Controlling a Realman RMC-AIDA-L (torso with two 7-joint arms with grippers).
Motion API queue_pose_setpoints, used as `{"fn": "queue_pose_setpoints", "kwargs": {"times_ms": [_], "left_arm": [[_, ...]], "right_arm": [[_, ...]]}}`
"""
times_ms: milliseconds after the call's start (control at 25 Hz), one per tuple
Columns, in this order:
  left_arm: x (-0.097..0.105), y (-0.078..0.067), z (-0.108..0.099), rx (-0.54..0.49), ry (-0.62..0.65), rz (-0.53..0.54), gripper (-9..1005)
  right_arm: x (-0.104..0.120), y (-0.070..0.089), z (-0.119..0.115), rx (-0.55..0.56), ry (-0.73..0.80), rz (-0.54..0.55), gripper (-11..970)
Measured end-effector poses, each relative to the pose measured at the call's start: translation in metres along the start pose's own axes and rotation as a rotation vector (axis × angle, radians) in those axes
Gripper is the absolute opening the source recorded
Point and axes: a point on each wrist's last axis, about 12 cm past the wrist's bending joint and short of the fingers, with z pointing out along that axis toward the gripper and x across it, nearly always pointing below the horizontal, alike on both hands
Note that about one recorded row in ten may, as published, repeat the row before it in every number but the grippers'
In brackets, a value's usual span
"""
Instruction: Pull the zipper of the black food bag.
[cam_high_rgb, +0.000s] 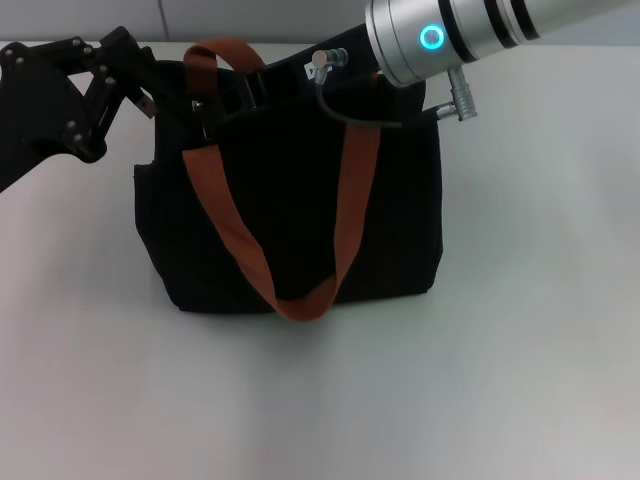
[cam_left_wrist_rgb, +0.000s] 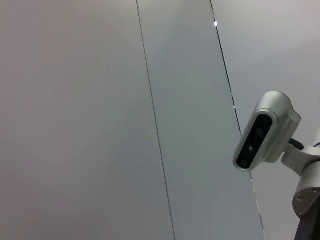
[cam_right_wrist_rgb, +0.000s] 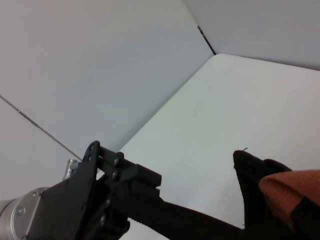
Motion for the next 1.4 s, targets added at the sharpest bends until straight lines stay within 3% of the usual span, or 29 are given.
{"fn": "queue_pose_setpoints", "kwargs": {"times_ms": [200,320,520,1080,1400], "left_arm": [[0.0,0.0,0.0001,0.0,0.0,0.0,24],[-0.0001,0.0002,-0.0001,0.0,0.0,0.0,24],[-0.0002,0.0004,-0.001,-0.004,0.0,0.001,23],[-0.0014,-0.0024,-0.0011,0.006,-0.024,-0.008,24],[-0.0011,-0.0025,-0.0047,-0.001,-0.02,-0.009,24]], "right_arm": [[0.0008,0.0001,0.001,0.004,0.008,-0.001,20],[0.0003,0.0002,0.0009,0.014,0.018,0.004,204],[0.001,-0.0009,-0.0005,0.019,0.018,0.014,333],[-0.0014,0.004,0.0062,-0.015,0.005,0.021,303],[0.0038,-0.0001,-0.0029,-0.023,-0.001,0.03,61]]}}
